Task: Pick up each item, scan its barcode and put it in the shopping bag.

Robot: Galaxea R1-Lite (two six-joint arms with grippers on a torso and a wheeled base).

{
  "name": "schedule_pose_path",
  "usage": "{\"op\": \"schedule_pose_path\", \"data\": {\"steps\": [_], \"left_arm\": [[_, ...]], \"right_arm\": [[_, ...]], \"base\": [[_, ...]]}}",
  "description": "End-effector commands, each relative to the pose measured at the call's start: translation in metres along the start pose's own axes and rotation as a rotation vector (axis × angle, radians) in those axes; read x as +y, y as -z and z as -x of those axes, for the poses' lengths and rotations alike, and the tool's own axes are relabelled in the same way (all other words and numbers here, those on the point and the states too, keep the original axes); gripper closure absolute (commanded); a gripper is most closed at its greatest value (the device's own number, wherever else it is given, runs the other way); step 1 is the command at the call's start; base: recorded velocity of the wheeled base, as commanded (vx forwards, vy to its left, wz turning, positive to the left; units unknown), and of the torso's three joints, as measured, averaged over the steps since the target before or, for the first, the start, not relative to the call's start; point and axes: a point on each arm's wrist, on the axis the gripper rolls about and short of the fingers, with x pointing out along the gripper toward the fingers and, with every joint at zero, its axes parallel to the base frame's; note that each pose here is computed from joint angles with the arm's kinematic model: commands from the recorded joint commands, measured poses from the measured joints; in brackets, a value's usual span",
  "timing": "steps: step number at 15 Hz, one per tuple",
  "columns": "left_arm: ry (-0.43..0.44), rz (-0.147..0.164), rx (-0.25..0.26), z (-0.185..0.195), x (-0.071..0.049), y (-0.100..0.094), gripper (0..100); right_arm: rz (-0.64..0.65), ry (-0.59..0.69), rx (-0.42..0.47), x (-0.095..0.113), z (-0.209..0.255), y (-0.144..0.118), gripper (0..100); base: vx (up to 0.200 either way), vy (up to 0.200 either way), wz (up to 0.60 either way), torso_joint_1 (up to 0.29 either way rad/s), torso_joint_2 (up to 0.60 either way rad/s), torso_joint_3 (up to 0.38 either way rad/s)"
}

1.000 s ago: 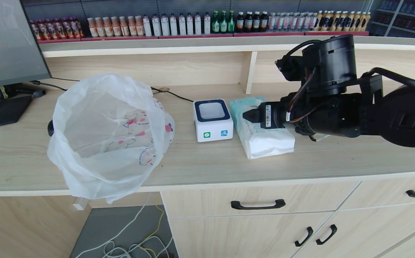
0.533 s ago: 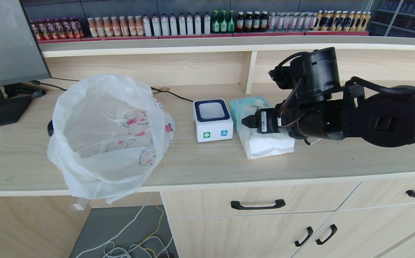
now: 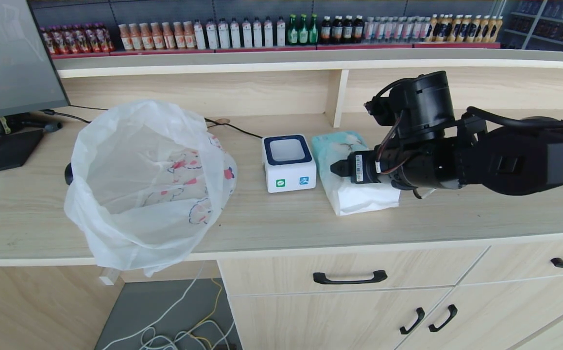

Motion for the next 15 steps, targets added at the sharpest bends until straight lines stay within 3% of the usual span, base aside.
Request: {"op": "schedule_pose_path", "data": {"steps": [1,15], "left_arm": [[0.000,0.000,0.000,0.000,0.000,0.000,0],[0.000,0.000,0.000,0.000,0.000,0.000,0]], "right_arm": [[0.005,-0.006,0.004,0.005,-0.004,0.001,0],[-0.020,0.001,0.059,0.014,-0.023,0.017,0]], "base": [[0.000,0.000,0.00,0.000,0.00,0.000],[0.000,0.000,0.00,0.000,0.00,0.000]]}}
